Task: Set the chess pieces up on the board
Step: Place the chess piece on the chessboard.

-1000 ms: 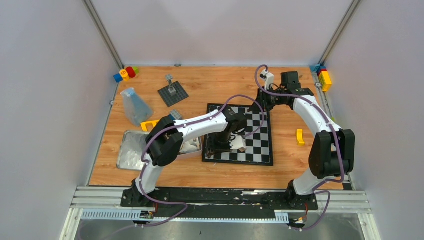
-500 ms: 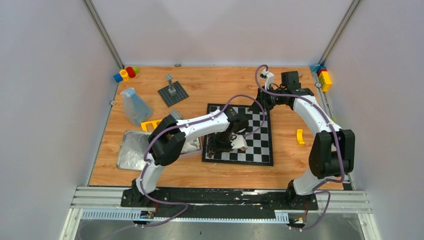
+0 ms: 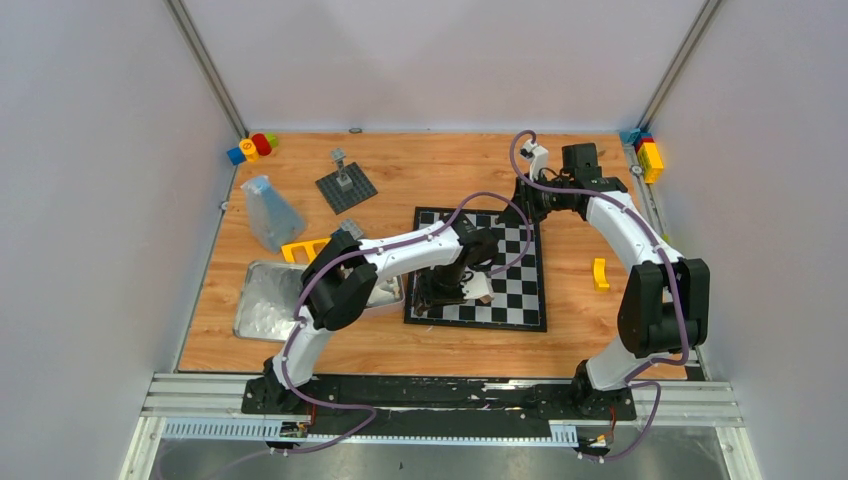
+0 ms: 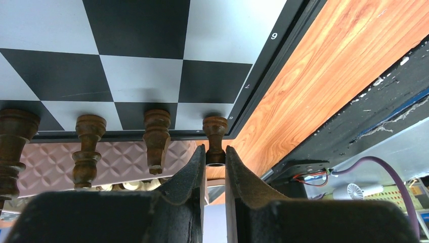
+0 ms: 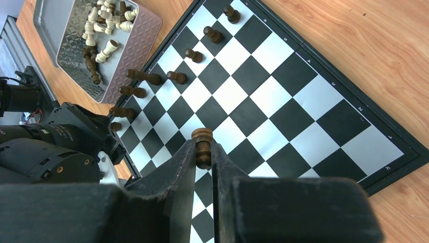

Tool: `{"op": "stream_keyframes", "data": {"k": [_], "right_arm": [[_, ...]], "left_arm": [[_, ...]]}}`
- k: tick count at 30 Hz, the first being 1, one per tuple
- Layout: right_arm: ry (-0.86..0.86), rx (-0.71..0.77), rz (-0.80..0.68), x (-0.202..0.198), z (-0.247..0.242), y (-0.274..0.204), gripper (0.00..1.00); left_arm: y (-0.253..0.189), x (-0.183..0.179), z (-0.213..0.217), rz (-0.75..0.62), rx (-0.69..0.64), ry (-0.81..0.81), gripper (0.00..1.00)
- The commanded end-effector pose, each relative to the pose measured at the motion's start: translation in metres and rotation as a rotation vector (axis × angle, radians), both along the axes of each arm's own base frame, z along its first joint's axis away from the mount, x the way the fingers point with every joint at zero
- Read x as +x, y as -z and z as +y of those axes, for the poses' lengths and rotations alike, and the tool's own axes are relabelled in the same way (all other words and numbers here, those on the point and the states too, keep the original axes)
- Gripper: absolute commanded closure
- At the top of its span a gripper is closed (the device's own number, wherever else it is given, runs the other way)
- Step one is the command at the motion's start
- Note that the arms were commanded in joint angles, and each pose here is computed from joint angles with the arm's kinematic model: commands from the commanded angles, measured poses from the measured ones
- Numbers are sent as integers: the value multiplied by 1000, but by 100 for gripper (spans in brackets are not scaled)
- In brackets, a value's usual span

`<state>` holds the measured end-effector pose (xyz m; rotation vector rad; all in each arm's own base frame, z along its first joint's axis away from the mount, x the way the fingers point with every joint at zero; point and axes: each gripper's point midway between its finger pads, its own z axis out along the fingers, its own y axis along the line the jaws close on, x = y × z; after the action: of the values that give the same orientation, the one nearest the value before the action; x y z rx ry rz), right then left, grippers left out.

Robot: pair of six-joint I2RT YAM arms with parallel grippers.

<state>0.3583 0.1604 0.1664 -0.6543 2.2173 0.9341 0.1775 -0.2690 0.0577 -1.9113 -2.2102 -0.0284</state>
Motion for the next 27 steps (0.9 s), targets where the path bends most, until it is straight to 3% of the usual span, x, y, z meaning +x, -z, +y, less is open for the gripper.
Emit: {"op": "stream_keyframes", "data": {"k": [1,7,19,27], "right_arm": [[-21,18,-68,2,2,-14,100],[-22,21,-65,2,2,-13,100],[-22,19,-63,2,2,-13,100],[-17,16,-67,3,1,-14,100]], "left_arm": [[-5,2,-11,-18,-24,-10,85],[-4,4,-12,-29,-24,-22,81],[-9,6,-12,-51,-26,-36,59],[-34,10,-16,-90,-83,-35,50]]}}
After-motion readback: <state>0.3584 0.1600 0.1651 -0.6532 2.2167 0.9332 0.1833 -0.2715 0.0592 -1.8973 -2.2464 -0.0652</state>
